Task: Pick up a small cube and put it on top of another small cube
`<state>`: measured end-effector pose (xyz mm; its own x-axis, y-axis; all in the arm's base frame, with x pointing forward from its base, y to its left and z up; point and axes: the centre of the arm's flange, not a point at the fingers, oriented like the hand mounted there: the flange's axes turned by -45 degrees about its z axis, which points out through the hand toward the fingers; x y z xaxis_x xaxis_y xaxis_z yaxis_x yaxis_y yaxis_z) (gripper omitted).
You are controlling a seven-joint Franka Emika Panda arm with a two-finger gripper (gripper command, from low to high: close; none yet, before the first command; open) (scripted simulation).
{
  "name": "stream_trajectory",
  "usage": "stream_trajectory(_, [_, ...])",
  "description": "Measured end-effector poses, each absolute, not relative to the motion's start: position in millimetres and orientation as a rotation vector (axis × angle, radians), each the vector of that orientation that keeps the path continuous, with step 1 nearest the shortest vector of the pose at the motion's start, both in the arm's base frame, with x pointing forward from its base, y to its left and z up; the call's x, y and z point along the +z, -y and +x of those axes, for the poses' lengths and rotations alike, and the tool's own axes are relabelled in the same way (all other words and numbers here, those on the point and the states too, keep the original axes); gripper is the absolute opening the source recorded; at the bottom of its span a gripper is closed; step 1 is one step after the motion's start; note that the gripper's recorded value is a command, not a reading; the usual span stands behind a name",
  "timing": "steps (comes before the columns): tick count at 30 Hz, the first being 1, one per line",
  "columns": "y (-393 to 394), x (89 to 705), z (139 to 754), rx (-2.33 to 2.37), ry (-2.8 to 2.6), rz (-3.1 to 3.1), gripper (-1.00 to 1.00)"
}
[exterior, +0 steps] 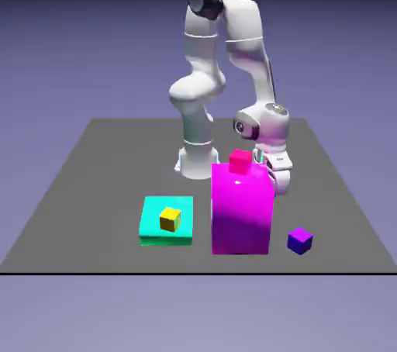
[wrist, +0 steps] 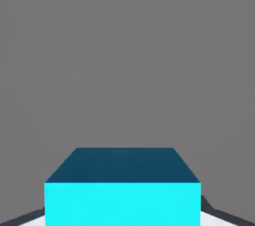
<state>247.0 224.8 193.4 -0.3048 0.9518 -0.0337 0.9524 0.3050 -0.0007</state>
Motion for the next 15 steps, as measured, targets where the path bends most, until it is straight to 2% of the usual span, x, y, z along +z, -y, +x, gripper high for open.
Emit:
stream_trajectory(3, [-232, 213, 260, -0.015, -2.438, 1.960, -1.00])
stream_trajectory(11, [-234, 317, 317, 0.035, -2.217, 2.307, -1.00])
stream_trajectory(15, [-206, 369, 343, 0.033, -2.205, 2.307, -1.00])
